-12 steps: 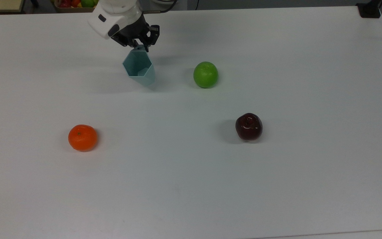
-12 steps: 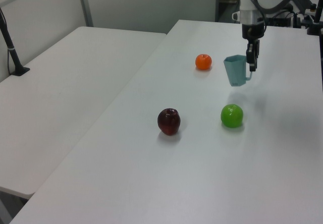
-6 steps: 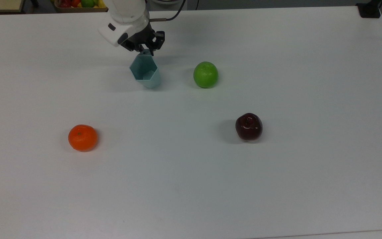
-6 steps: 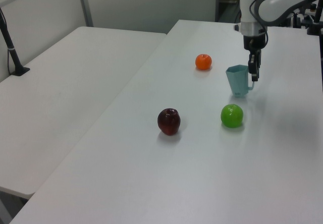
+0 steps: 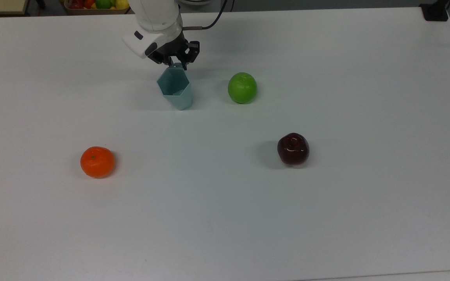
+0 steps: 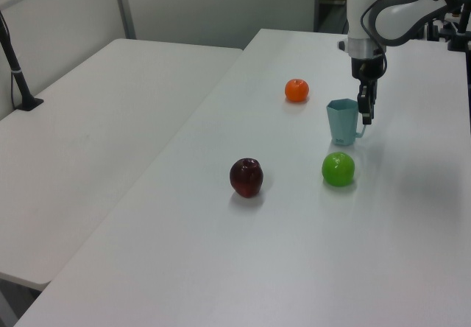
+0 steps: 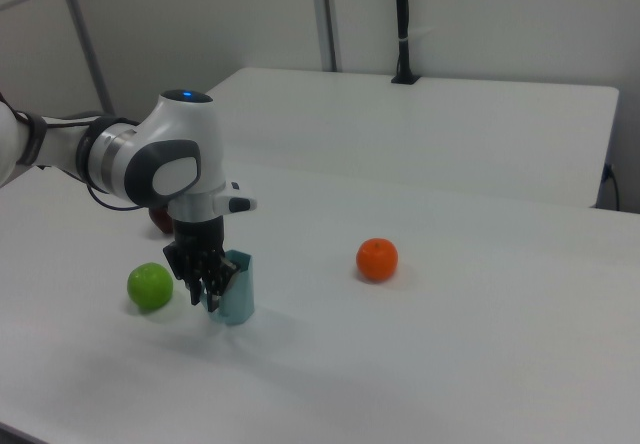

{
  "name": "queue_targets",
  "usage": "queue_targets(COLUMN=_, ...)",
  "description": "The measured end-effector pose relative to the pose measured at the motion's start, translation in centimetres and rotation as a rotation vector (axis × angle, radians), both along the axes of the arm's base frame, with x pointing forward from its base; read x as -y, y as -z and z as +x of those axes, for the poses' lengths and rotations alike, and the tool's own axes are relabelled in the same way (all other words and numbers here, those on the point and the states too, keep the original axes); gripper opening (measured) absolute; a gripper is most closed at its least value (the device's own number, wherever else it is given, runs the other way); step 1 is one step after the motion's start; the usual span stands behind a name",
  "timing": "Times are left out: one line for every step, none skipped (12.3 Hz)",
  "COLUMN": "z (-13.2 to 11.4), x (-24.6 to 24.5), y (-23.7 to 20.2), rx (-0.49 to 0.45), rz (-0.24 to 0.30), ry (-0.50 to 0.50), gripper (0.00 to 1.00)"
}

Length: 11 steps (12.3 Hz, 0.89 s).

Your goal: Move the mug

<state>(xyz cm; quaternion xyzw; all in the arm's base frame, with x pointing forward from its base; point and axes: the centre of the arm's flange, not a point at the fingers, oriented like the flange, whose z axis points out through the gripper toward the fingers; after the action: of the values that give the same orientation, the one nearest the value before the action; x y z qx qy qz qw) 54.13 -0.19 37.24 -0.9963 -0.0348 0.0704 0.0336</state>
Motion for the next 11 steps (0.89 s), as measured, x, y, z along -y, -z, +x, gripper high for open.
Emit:
queue_targets(z=0.0, x=0.0, y=0.3, rx=-0.005, rz=-0.001, ry=0.0, gripper=0.4)
queue_targets(z=0.0, x=0.0, y=0.4, rx=-0.008, rz=-0.002, ry=0.0, gripper=0.51)
queue_targets(z=0.0, x=0.0, y=0.4, rx=-0.008, rz=-0.002, ry=0.0, gripper=0.67)
queue_targets(z=0.0, x=0.0, y=0.4, rx=-0.007, rz=-0.002, ry=0.0, gripper=0.69)
queue_targets(z=0.1, x=0.1, y=0.0, rx=0.0, rz=-0.001, ry=0.002, gripper=0.69)
queue_targets(z=0.2, x=0.3, y=-0.7, rx=0.015, rz=0.001, ry=0.005, gripper=0.7)
queue_targets(z=0.3, x=0.5, y=-2.2, rx=0.042, rz=0.006, ry=0.008, gripper=0.71)
queue_targets(z=0.4, x=0.7, y=-4.1, rx=0.058, rz=0.005, ry=0.006, gripper=0.75)
queue_targets(z=0.6, x=1.0, y=-6.3, rx=0.065, rz=-0.005, ry=0.001, gripper=0.81)
queue_targets(z=1.0, x=1.7, y=-8.7, rx=0.077, rz=-0.013, ry=0.007, gripper=0.92)
queue_targets(z=1.3, x=2.6, y=-10.9, rx=0.083, rz=-0.016, ry=0.02, gripper=1.0)
